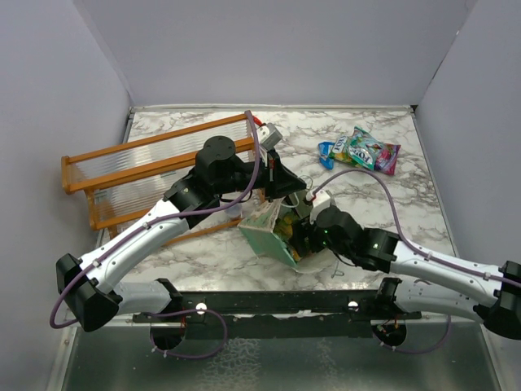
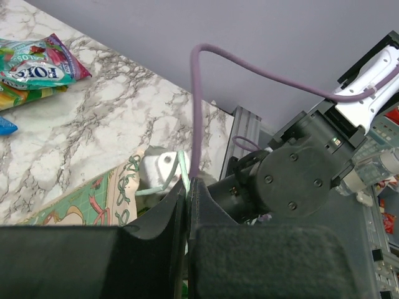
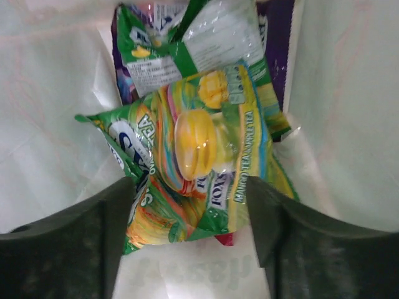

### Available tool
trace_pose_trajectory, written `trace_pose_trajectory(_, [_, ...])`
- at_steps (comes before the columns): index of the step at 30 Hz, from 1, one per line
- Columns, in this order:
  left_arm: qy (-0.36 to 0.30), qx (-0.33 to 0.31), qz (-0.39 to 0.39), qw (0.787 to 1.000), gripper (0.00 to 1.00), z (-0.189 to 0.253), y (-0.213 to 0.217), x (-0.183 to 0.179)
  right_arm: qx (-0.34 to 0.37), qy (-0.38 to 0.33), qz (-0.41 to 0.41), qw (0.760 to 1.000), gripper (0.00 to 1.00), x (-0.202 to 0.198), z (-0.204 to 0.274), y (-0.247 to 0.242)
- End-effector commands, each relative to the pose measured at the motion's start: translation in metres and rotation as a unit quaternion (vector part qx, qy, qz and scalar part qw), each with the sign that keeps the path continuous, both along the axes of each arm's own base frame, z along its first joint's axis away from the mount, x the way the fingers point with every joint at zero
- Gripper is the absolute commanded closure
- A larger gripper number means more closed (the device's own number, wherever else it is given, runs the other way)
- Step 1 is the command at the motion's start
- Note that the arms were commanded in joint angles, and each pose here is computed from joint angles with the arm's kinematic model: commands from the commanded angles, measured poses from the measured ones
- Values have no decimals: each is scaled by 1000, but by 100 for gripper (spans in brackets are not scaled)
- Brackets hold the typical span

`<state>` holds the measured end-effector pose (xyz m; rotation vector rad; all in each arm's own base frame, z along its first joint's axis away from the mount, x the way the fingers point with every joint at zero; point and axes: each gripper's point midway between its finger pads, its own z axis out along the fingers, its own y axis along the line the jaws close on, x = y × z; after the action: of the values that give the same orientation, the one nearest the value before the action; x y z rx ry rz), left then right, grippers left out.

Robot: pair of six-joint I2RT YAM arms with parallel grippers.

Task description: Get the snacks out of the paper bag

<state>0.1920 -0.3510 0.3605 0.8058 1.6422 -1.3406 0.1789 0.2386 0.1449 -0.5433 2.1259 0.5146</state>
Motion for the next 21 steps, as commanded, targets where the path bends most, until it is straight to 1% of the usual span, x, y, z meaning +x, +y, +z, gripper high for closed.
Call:
trace_pose_trajectory(1, [-14, -15, -6, 1000, 100, 8, -2, -2, -55, 42, 30, 997, 20, -8, -18, 4])
trace_pose_trajectory(4, [-12, -19, -9, 1000, 100, 9, -3, -3, -67, 36, 45, 996, 16, -3, -23, 13])
trace_pose_trajectory(9, [-12, -20, -9, 1000, 100, 10, -2, -4, -116, 39, -16, 992, 14, 15, -41, 6])
trace_pose_trajectory(11, [-13, -21, -9, 1000, 100, 11, -1, -4, -128, 41, -32, 990, 16, 20, -53, 5])
trace_pose_trajectory(12, [-13, -22, -9, 1000, 100, 12, -2, -4, -130, 44, -36, 990, 19, 21, -59, 6])
trace_pose_trajectory(14, [-12, -22, -11, 1000, 100, 12, -2, -4, -129, 45, -39, 990, 30, 24, -67, 11])
trace_pose_trajectory(19, [-9, -22, -12, 1000, 100, 11, -2, -5, -121, 27, -64, 990, 65, 35, -71, 14])
trace_pose_trajectory(21, [-9, -22, -11, 1000, 100, 11, -1, -6, -97, 12, -60, 993, 76, 38, -61, 19])
